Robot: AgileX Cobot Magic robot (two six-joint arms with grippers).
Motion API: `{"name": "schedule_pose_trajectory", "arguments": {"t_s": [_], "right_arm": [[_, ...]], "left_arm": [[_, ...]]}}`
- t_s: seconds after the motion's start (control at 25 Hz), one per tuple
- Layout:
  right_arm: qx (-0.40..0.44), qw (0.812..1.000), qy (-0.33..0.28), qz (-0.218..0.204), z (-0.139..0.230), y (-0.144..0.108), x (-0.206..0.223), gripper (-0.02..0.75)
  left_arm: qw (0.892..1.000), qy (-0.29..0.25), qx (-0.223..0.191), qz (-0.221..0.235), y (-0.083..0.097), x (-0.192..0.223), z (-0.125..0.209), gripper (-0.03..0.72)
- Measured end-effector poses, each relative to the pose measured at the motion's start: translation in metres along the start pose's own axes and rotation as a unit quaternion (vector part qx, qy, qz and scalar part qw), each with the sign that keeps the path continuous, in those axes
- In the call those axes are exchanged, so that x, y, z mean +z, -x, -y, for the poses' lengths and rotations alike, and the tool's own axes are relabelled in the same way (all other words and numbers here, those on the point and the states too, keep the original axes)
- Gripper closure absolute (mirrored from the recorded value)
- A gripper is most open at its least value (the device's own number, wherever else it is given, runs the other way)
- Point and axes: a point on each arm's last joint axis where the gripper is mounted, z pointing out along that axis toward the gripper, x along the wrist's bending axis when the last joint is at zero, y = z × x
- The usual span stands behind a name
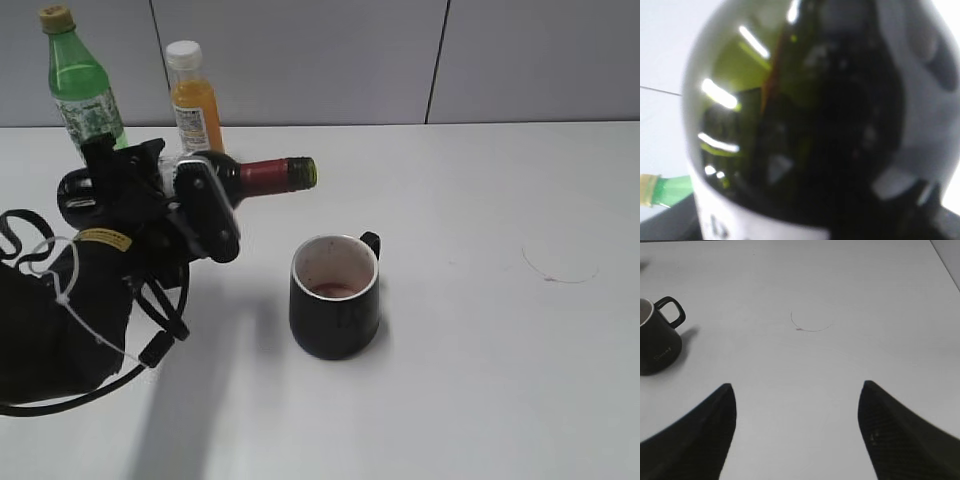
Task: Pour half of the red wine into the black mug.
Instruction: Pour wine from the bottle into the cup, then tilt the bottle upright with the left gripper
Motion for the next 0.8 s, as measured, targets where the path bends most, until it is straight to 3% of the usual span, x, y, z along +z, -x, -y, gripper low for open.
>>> {"name": "schedule_pose_trajectory", "arguments": {"t_s": [0.44,0.8], "right_arm": [[0.000,1.000,0.000,0.000,0.0000,0.0000,0.0000,0.164],[0.000,1.000,0.000,0.000,0.0000,0.0000,0.0000,0.164]], "left_arm": [[0.996,-0.008,0.085,-0.008,-0.0026,0.0011,-0.0006,0.138],[0.986,0.009,0.164,-0.013,-0.0031,0.0011,-0.0040,0.138]]}}
